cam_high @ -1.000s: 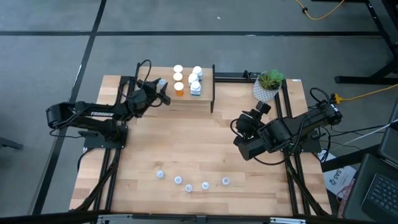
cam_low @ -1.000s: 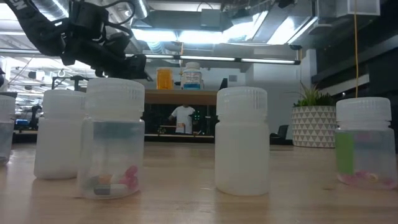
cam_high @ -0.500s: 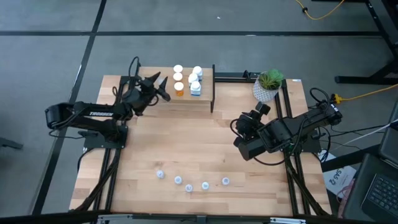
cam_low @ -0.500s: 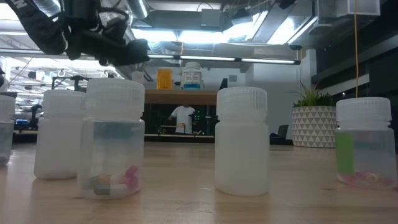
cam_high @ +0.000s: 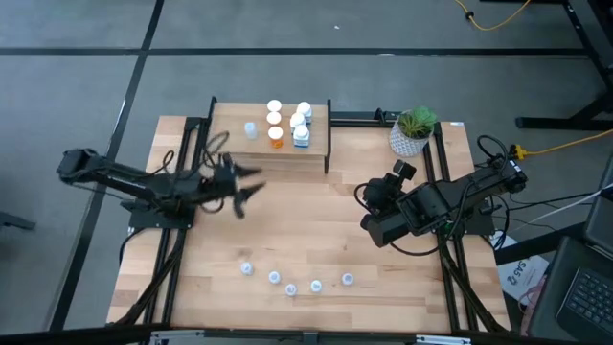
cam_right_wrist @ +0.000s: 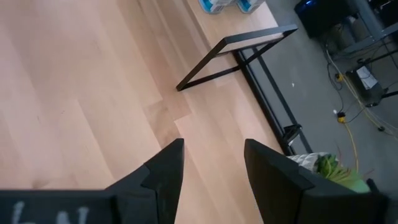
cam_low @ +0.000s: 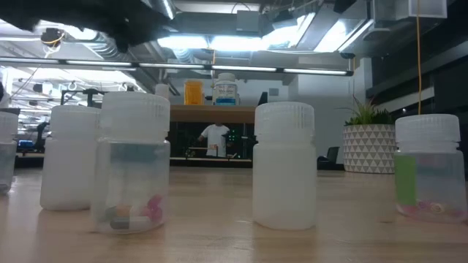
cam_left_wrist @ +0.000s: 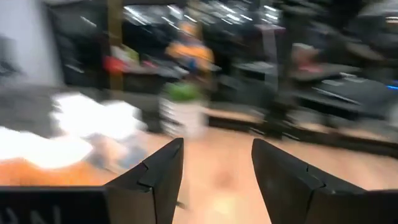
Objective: Pick and place medicine bottles onto shelf by color
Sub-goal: Put the transparent pill bottle on the shelf aligned with the transparent pill bottle
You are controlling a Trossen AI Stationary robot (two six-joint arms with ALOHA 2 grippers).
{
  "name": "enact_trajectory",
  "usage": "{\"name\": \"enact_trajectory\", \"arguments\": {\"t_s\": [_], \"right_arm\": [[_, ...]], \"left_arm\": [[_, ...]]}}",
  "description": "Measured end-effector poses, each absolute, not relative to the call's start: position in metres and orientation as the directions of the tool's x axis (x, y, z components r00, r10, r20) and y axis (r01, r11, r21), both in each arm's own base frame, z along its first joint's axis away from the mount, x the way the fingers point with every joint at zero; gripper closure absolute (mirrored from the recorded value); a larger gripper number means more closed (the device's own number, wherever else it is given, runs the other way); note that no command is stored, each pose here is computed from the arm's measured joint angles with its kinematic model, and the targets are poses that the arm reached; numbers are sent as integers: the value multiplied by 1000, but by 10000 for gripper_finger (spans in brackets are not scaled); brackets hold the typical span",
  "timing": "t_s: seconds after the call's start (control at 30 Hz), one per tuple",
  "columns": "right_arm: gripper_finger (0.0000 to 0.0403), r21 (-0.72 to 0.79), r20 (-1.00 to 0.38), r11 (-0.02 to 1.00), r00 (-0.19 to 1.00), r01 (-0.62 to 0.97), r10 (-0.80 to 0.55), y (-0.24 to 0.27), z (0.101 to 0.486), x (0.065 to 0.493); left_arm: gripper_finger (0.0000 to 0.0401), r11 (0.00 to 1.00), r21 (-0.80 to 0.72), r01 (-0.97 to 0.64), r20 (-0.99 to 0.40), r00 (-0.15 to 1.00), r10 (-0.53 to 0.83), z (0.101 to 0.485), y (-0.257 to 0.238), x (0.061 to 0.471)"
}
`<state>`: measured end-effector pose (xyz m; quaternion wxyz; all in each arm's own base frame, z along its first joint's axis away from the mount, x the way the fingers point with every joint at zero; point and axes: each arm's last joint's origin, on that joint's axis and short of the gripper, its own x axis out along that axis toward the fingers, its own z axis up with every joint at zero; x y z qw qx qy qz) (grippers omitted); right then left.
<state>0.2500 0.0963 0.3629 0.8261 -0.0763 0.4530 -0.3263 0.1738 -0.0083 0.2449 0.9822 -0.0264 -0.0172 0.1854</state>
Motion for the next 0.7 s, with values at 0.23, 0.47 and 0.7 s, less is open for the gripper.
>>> {"name": "enact_trajectory", "arguments": {"t_s": [0.23, 0.47, 0.7], "right_arm": [[231, -413, -705, 778, 375, 473, -602, 97, 363, 250], [231, -380, -705, 771, 380, 511, -599, 97, 363, 251], [231, -318, -750, 802, 383, 506, -539, 99, 362, 253]], "left_arm": [[218, 952, -225, 207, -139, 960, -242, 232, -70, 152], [218, 962, -138, 235, -243, 934, -263, 215, -114, 154], [218, 979, 66, 193, -482, 865, -139, 225, -143, 192]]}}
